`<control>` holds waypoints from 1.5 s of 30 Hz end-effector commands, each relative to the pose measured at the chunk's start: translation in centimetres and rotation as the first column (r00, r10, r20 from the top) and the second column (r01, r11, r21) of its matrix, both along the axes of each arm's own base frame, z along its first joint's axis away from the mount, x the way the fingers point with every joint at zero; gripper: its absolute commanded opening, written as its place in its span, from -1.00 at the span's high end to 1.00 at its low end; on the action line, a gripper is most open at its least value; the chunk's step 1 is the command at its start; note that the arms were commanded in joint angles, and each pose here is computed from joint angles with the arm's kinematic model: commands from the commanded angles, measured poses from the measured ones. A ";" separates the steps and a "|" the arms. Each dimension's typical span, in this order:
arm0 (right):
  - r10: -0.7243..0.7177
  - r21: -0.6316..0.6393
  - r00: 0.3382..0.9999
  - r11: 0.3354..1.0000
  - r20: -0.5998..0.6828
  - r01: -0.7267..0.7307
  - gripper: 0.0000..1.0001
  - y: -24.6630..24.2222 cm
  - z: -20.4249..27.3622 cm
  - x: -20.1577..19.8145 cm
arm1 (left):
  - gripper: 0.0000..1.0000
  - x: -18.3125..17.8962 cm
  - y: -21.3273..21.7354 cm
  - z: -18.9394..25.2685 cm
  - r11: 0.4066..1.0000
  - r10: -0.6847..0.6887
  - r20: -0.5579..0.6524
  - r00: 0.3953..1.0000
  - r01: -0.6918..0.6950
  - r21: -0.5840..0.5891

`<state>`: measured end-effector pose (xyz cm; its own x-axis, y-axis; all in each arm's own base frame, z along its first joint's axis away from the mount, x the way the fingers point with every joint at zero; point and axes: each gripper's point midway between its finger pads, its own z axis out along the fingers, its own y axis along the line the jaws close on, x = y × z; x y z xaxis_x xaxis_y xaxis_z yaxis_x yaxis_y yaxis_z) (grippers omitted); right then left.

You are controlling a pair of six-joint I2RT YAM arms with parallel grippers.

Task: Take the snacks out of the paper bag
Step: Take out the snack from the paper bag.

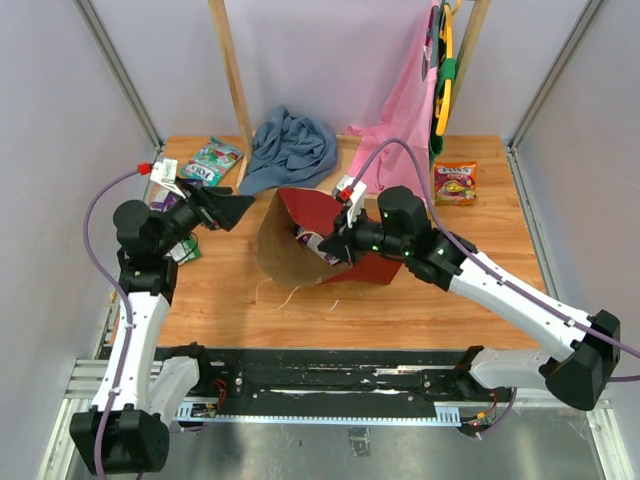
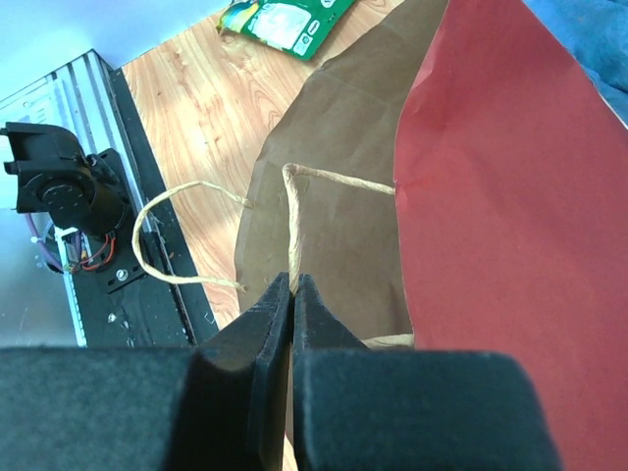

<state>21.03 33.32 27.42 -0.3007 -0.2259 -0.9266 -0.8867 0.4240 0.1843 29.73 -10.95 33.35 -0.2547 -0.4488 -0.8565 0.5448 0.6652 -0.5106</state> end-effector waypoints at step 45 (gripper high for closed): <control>0.137 0.253 0.986 0.961 -0.093 -0.110 0.99 2.0 7.4 -0.6 | 0.52 -13.1 -7.7 -7.5 0.929 -0.342 0.011 0.940 0.339 -0.150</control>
<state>20.11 34.66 32.17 -0.4260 -0.0966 -0.8996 -0.8829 0.2617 0.3899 16.09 -18.08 27.02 -0.4110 -0.4297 -0.8040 0.7520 0.3386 -0.5655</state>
